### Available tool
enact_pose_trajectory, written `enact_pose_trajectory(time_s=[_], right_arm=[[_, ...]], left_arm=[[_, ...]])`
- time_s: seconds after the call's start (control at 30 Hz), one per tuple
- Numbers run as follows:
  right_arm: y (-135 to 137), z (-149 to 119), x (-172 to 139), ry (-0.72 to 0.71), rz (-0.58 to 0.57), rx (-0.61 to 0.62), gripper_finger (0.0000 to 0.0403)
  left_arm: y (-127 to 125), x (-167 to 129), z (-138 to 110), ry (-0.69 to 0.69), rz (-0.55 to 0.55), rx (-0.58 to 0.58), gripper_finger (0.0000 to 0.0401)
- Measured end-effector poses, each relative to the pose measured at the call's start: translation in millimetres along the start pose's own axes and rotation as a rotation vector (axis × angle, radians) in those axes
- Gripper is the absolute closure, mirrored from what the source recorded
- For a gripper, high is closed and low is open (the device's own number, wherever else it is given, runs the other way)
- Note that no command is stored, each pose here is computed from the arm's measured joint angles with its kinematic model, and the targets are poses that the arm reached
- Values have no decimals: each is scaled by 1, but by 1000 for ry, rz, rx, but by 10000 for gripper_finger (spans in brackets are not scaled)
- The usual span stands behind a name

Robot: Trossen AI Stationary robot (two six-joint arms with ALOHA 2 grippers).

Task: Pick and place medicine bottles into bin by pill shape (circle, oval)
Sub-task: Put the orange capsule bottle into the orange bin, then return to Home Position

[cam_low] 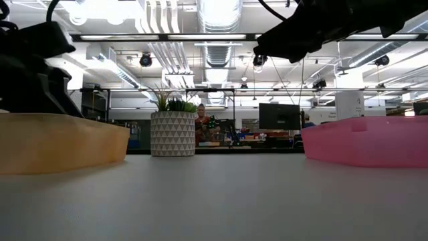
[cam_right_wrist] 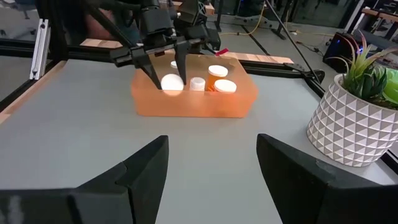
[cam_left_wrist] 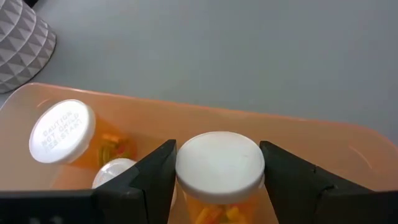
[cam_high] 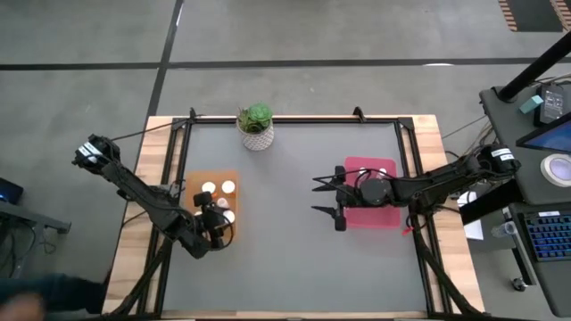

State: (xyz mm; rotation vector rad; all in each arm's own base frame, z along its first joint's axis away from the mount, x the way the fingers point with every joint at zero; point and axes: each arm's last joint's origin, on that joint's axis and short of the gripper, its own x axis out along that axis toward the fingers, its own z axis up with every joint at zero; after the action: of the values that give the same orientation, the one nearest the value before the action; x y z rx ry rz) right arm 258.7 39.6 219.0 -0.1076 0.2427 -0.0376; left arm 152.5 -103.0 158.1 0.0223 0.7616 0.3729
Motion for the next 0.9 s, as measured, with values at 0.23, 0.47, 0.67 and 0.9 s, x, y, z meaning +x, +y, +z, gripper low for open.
enact_pose_trajectory(time_s=[0.23,0.47,0.67,0.9], right_arm=[[0,0,0,0,0,0,168],[0,0,0,0,0,0,168],[0,0,0,2,0,0,168],[0,0,0,2,0,0,168]], left_arm=[[1,1,-3,-5,9,1,205],[2,1,-4,8,3,6,170],[2,1,-3,6,0,6,168],[0,-3,3,7,-31,24,167]])
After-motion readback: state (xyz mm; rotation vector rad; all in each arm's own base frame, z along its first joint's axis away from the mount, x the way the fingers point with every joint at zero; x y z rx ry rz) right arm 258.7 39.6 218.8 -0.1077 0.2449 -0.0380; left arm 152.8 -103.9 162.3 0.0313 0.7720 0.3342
